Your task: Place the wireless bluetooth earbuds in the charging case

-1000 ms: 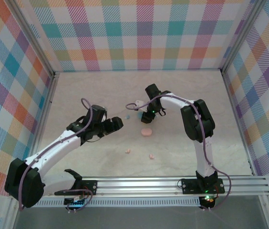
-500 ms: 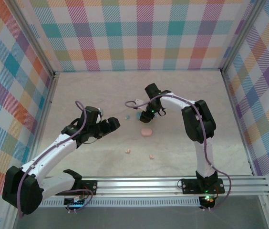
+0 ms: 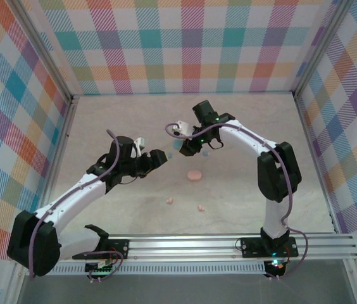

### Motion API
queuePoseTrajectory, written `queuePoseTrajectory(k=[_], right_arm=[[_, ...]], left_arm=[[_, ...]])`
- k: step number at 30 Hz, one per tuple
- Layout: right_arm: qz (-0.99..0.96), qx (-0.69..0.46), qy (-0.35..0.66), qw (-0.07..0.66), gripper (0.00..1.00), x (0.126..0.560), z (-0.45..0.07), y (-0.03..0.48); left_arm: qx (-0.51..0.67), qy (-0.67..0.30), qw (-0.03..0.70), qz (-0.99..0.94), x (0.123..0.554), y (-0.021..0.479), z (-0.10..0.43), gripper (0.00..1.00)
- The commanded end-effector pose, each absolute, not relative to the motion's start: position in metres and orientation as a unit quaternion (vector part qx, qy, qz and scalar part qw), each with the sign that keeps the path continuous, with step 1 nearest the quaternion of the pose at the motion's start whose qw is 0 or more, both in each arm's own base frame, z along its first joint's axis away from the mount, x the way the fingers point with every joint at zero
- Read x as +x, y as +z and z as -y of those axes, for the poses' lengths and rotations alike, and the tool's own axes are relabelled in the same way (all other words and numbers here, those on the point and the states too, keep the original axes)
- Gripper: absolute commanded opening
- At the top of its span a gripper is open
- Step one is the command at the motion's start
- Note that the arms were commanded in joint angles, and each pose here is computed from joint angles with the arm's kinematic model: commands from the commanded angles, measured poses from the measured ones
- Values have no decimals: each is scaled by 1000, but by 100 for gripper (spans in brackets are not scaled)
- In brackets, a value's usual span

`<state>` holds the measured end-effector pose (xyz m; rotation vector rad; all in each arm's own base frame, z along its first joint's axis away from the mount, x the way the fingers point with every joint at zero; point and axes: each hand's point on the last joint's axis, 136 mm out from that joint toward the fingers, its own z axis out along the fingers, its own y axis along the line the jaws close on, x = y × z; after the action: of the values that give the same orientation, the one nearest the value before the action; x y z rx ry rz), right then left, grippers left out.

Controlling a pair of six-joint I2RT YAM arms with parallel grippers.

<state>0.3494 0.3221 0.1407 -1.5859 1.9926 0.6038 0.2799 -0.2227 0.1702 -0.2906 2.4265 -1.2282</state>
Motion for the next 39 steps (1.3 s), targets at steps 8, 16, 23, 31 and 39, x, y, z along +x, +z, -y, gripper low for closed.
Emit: queuePoseTrajectory(k=[8, 16, 23, 31, 39], right_arm=[[-704, -599, 285, 254, 43, 292, -330, 183], [-704, -601, 288, 246, 43, 281, -327, 182], [-693, -607, 291, 256, 43, 276, -329, 192], [-686, -608, 302, 262, 43, 271, -331, 198], [-687, -604, 304, 266, 47, 272, -332, 197]], left_arm=[[-69, -546, 193, -812, 299, 217, 257, 70], [-76, -553, 201, -805, 303, 224, 258, 63], [-79, -553, 197, -806, 306, 221, 260, 57], [-85, -567, 183, -798, 309, 215, 264, 56], [-89, -589, 170, -785, 309, 221, 269, 35]])
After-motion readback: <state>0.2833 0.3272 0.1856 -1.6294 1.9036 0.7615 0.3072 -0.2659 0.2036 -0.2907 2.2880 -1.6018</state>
